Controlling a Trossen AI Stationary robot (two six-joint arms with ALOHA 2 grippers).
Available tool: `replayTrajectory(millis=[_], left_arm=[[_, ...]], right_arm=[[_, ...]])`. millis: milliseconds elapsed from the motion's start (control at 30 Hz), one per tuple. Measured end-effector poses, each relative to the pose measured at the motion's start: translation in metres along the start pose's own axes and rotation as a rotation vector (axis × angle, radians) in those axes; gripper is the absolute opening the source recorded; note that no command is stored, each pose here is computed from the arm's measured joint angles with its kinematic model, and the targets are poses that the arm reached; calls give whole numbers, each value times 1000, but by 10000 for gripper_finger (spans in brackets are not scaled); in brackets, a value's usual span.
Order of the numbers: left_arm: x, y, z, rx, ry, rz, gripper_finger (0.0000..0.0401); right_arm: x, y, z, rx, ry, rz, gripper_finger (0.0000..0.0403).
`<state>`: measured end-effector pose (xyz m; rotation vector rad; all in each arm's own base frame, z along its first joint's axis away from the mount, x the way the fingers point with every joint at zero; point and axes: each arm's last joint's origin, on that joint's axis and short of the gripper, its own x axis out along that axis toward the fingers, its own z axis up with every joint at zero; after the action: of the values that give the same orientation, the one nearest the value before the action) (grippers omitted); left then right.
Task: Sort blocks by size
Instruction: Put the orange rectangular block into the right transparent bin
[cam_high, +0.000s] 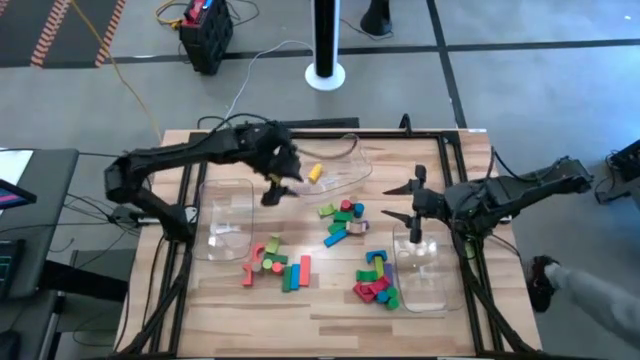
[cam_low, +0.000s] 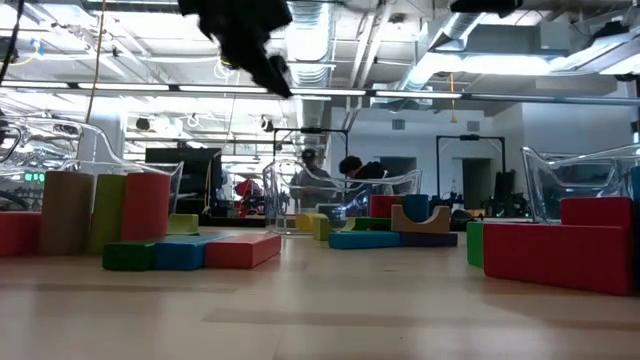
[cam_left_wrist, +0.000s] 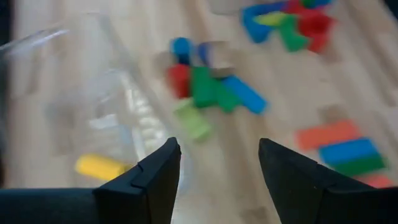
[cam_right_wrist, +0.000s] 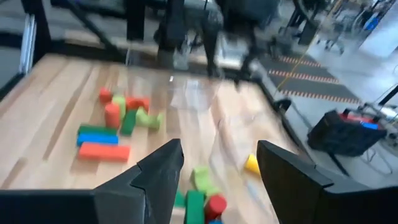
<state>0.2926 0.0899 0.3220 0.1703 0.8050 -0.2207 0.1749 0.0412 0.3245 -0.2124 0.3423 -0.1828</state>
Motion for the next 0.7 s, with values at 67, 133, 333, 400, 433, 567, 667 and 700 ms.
replayTrajectory(millis=[67,133,333,400,433,567,667,700], left_arm=[[1,-19,5,34,-16,-49,208],[8,-37,7,51,-1,-113,208],[40,-83,-10,43,136,-217,208],[49,-95,-18,27,175,-215,208],[54,-101,-20,19,184,-213,208],[65,-127,-25,31,197,-204,208],[72,-146,-28,65,189,-189,208],[73,-152,-29,73,190,-185,208]], right_arm=[[-1,2,-4,5,35,12,244],[-2,4,-7,15,59,21,244],[-6,12,-11,57,98,67,244],[-8,15,-11,54,96,88,244],[-9,16,-11,50,95,96,244],[-11,20,-10,47,85,117,244],[-10,21,-10,58,87,120,244],[-10,21,-10,60,89,120,244]])
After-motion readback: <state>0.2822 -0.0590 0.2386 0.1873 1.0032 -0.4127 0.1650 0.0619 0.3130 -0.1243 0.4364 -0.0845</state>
